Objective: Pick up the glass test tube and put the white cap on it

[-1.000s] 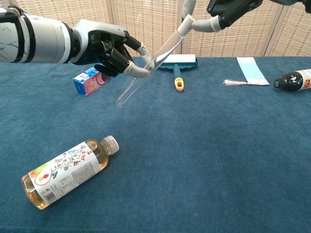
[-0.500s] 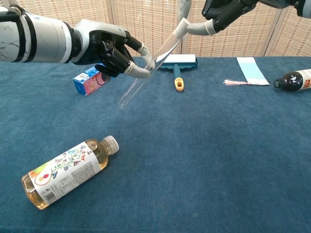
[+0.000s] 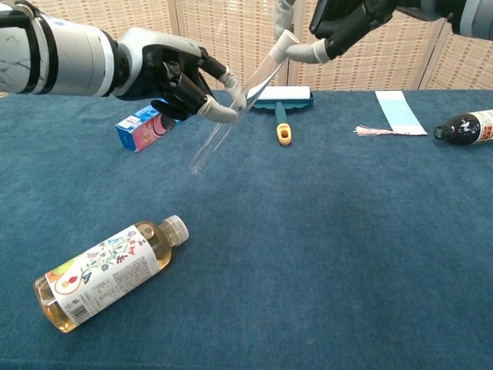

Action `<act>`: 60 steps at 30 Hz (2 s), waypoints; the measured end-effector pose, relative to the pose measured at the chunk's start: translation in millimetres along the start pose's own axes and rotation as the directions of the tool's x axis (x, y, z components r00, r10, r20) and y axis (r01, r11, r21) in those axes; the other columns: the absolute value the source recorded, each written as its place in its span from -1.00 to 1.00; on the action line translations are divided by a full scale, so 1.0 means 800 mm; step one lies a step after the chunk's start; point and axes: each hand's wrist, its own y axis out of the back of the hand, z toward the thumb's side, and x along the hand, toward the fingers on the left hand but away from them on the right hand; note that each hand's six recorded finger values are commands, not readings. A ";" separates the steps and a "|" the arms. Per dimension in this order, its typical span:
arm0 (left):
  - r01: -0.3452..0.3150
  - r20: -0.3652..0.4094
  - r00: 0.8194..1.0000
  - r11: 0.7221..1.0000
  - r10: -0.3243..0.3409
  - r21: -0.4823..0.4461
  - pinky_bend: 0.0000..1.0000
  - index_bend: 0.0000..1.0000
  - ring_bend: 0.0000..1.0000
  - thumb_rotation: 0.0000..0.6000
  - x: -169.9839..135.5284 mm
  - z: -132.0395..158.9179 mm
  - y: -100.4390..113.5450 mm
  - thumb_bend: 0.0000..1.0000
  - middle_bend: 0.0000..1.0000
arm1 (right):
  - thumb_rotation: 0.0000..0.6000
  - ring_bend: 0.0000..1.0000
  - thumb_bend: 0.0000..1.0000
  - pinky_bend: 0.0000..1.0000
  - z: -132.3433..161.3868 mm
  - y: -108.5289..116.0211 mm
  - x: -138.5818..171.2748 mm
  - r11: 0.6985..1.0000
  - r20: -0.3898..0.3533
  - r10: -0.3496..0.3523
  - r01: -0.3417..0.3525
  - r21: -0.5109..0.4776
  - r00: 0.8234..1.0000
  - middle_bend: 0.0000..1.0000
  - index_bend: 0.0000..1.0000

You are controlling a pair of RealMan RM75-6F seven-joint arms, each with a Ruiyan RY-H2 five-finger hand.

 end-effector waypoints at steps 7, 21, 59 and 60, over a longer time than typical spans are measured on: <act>0.003 -0.006 1.000 1.000 -0.003 0.006 1.00 0.37 1.00 1.00 0.001 -0.002 -0.001 -0.27 1.00 | 1.00 1.00 0.33 1.00 -0.001 0.000 -0.002 1.000 0.002 -0.006 0.006 0.000 1.000 1.00 0.55; 0.001 -0.016 1.000 1.000 -0.001 0.019 1.00 0.37 1.00 1.00 0.003 -0.008 -0.002 -0.27 1.00 | 1.00 1.00 -0.91 1.00 -0.005 -0.002 -0.005 1.000 0.013 -0.009 0.009 -0.005 1.000 1.00 -0.09; -0.042 -0.140 0.981 0.848 0.136 0.528 1.00 0.36 1.00 1.00 0.079 -0.067 -0.067 -0.27 1.00 | 1.00 1.00 -1.00 1.00 -0.102 0.069 0.100 0.986 0.222 -0.157 0.140 0.090 0.962 1.00 -0.24; -0.042 -0.140 0.980 0.841 0.139 0.539 1.00 0.35 1.00 1.00 0.082 -0.067 -0.070 -0.27 1.00 | 1.00 1.00 -1.00 1.00 -0.103 0.068 0.101 0.986 0.225 -0.158 0.141 0.091 0.961 1.00 -0.24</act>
